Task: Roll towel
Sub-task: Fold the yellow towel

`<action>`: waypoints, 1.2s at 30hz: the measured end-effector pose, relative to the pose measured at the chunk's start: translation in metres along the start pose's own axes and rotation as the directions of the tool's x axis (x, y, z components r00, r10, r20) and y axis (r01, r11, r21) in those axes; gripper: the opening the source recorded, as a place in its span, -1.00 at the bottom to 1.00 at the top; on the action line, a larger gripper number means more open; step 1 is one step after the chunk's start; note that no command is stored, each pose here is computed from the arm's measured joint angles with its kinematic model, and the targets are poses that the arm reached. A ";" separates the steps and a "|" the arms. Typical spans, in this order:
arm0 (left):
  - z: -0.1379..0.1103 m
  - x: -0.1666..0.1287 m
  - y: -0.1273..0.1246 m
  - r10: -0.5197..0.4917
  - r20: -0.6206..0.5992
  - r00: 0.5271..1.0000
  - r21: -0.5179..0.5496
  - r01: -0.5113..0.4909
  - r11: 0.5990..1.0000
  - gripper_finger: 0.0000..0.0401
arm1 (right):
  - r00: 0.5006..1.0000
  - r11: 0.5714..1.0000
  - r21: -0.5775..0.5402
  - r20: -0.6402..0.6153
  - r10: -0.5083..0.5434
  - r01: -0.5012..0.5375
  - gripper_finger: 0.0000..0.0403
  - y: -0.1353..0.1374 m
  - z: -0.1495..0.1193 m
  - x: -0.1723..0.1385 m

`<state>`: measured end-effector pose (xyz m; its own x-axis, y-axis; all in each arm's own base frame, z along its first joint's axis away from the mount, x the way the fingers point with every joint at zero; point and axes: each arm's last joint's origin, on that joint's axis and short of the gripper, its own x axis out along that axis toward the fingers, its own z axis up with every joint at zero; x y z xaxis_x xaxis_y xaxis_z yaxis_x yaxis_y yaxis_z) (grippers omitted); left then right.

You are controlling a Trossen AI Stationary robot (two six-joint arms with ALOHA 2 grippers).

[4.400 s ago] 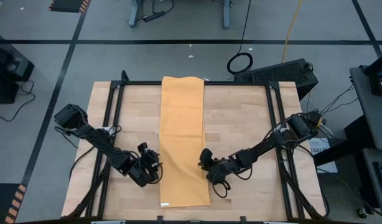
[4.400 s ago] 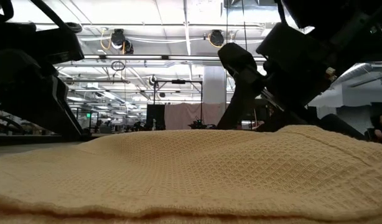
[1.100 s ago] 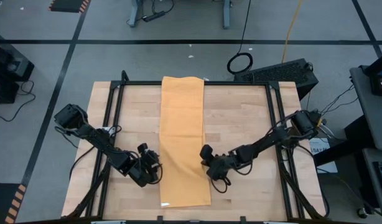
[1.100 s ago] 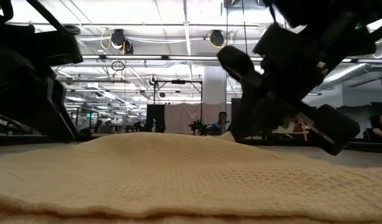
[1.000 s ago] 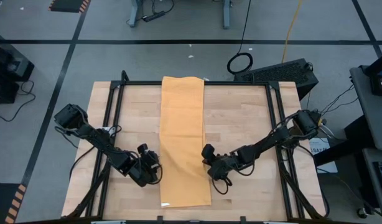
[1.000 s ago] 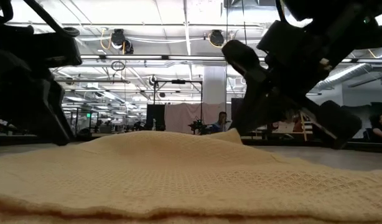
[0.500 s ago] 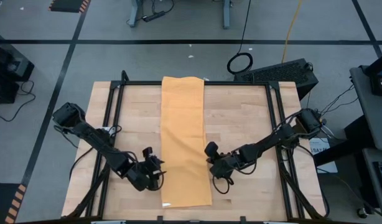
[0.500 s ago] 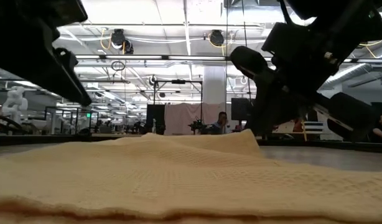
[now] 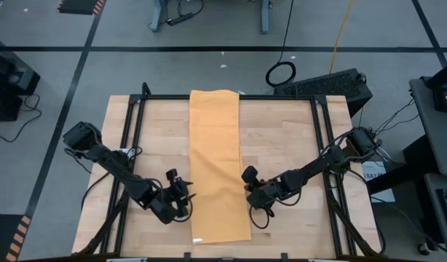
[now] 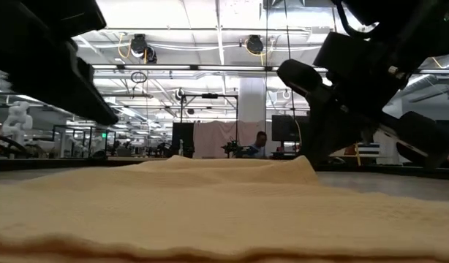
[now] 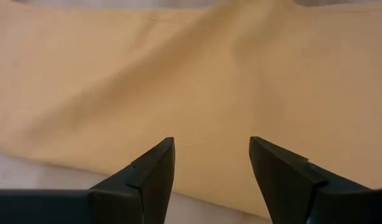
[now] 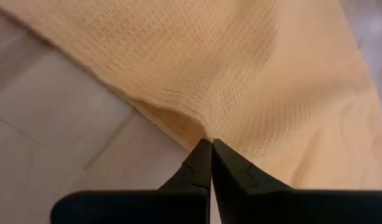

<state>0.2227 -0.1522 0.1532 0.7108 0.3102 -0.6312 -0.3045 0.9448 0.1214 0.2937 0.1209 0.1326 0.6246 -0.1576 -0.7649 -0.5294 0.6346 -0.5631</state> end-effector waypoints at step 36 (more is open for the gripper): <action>0.120 0.051 0.254 0.263 0.169 0.950 0.078 -0.279 0.957 0.07 | 0.966 0.758 0.624 0.018 -0.258 0.191 -0.50 -0.073 -0.063 -0.012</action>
<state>0.2582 0.1164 0.2437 0.7021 0.5613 -0.4381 -0.4403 0.8258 0.3523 0.2885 0.0284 0.1629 0.7504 -0.3023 -0.5878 0.0762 0.9229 -0.3774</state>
